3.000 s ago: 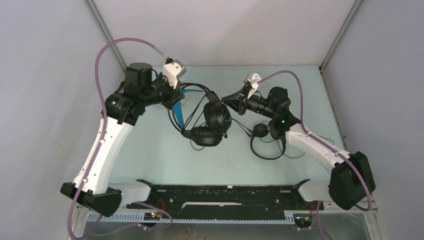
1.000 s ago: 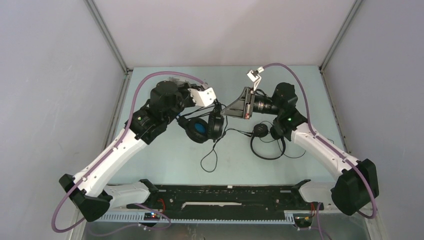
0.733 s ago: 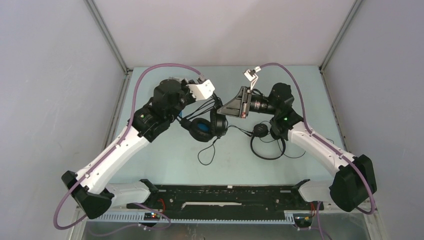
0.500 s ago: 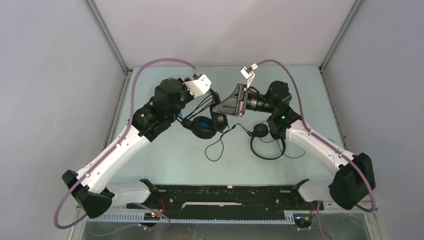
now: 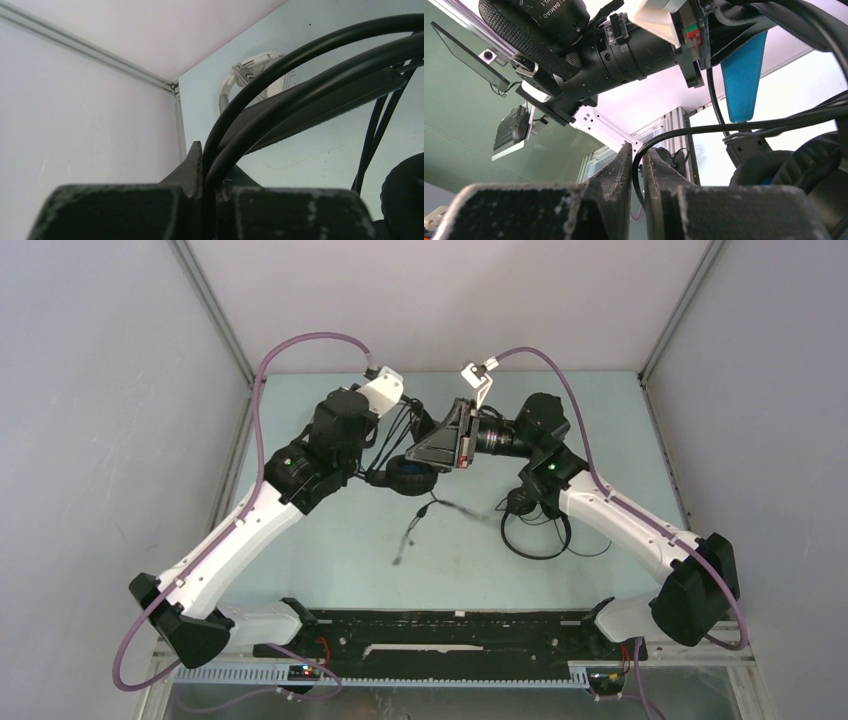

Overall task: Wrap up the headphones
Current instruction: Wrap the headphones cable around the headphones.

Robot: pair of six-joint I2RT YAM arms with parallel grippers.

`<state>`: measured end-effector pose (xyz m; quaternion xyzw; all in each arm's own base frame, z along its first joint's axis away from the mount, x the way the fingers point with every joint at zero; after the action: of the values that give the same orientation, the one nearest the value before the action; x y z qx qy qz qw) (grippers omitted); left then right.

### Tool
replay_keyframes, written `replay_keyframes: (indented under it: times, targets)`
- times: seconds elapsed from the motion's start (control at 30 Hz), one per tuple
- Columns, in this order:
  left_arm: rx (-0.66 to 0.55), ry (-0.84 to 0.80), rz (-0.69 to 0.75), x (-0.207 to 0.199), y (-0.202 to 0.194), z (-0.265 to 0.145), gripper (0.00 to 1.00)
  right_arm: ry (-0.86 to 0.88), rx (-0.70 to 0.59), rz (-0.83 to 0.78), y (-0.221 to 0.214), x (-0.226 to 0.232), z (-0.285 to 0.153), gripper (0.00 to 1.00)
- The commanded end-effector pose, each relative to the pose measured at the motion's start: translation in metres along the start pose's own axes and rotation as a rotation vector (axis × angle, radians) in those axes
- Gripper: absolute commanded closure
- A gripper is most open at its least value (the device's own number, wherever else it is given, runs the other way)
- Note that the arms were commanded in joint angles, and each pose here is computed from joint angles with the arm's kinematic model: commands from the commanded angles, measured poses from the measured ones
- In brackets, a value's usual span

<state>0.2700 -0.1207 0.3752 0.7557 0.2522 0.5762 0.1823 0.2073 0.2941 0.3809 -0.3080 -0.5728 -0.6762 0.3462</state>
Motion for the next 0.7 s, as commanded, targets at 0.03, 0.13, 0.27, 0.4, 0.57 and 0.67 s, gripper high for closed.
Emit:
replay_keyframes:
  times: [0.03, 0.13, 0.27, 0.4, 0.57, 0.67]
  targets:
    - [-0.037, 0.165, -0.307, 0.039, 0.022, -0.014, 1.00, 0.069, -0.044, -0.150, 0.012, 0.022, 0.011, 0.85]
    - [-0.043, 0.172, -0.375, 0.041, 0.027, -0.015, 1.00, 0.054, -0.082, -0.188, 0.017, 0.021, 0.014, 0.84]
    - [-0.031, 0.175, -0.443, 0.041, 0.032, -0.013, 1.00, 0.034, -0.109, -0.224, 0.020, 0.017, 0.019, 0.83]
    - [-0.025, 0.179, -0.500, 0.042, 0.036, -0.013, 1.00, 0.002, -0.122, -0.252, 0.020, 0.009, 0.026, 0.80]
    - [-0.042, 0.174, -0.560, 0.047, 0.040, -0.017, 1.00, -0.051, -0.161, -0.312, 0.021, 0.003, 0.031, 0.79]
    - [-0.061, 0.153, -0.611, 0.050, 0.045, -0.021, 1.00, -0.075, -0.179, -0.347, 0.022, -0.001, 0.033, 0.79]
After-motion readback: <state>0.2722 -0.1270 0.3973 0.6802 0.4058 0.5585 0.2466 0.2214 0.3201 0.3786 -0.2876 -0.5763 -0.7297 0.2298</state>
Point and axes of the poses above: each gripper's point midway between its finger pads, its own z axis out along the fingers, its own x axis along the line the jaws close on, y = z × x, the point moved 7 cm from there along -z, back along the fingers, and after that the axes turned 14 degrees about z, right-handed, at the moved point
